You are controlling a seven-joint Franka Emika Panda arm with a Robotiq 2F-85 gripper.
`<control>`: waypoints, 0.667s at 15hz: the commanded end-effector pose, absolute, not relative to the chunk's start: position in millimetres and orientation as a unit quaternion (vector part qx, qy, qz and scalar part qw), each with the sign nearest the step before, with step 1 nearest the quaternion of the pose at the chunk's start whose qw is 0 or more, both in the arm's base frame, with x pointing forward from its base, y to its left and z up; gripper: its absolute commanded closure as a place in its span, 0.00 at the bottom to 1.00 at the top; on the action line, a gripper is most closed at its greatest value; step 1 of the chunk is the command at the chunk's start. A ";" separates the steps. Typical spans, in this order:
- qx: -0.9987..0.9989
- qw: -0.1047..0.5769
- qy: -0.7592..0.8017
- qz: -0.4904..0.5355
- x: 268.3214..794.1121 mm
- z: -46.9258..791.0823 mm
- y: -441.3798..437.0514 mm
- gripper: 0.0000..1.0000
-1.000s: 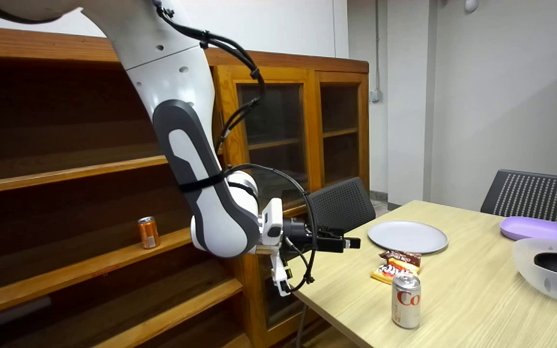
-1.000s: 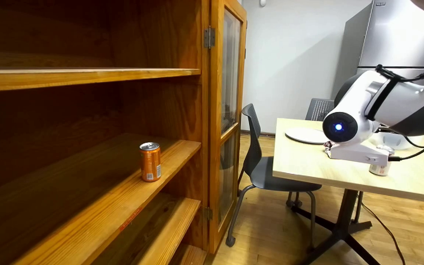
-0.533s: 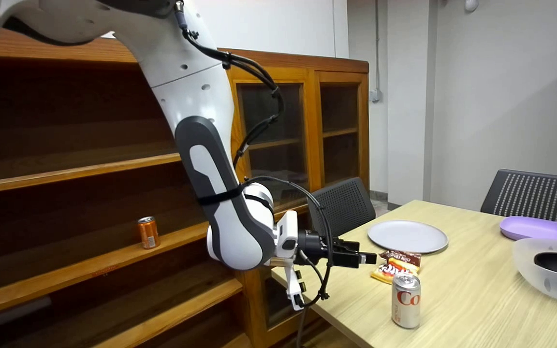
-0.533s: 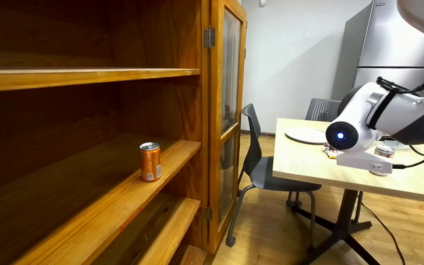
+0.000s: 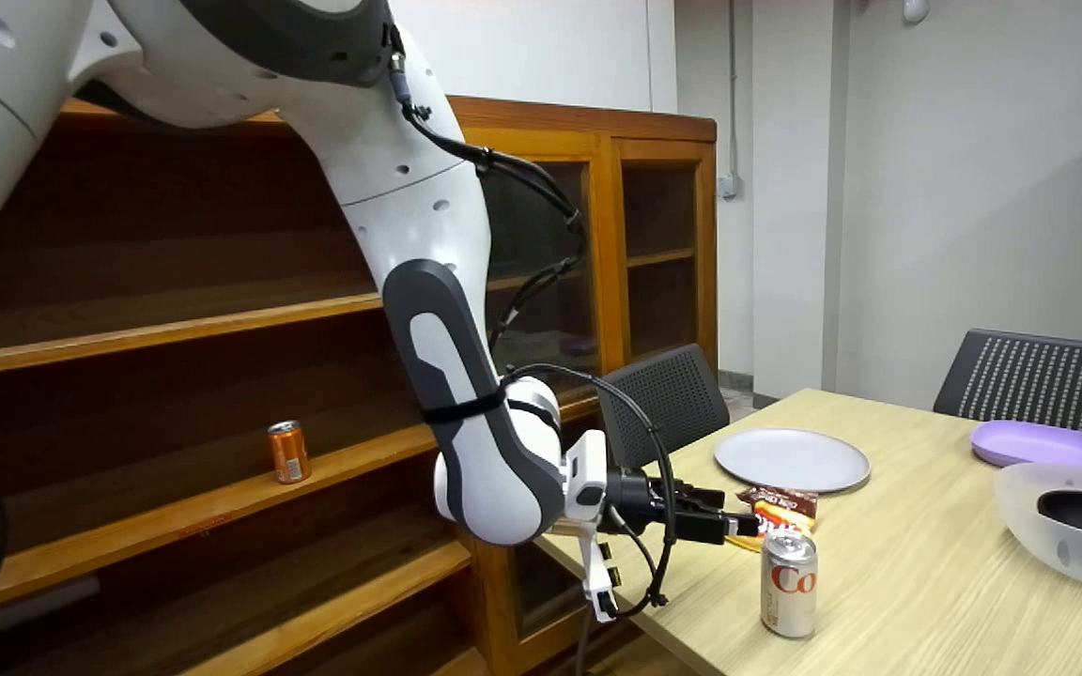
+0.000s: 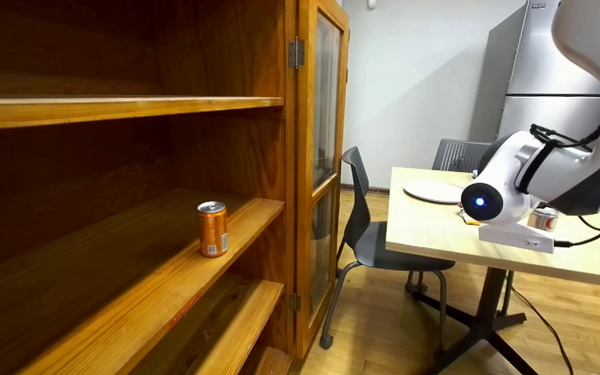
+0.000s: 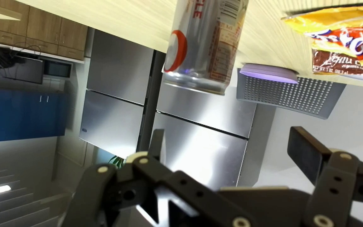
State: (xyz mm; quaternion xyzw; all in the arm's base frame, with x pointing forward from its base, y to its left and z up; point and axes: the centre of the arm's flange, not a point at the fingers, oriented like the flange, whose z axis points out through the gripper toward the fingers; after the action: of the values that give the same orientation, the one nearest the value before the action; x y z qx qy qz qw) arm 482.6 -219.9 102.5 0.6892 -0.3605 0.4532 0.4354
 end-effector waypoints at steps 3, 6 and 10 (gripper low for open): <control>0.688 0.434 -0.376 0.444 502.9 82.9 -236.0 0.00; 0.687 0.437 -0.380 0.439 505.8 76.1 -241.4 0.00; 0.684 0.442 -0.387 0.432 509.1 67.8 -250.4 0.00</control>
State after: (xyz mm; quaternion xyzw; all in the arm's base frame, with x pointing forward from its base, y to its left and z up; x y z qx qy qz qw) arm 497.4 -238.0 74.6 0.6827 -0.3764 0.4440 0.4417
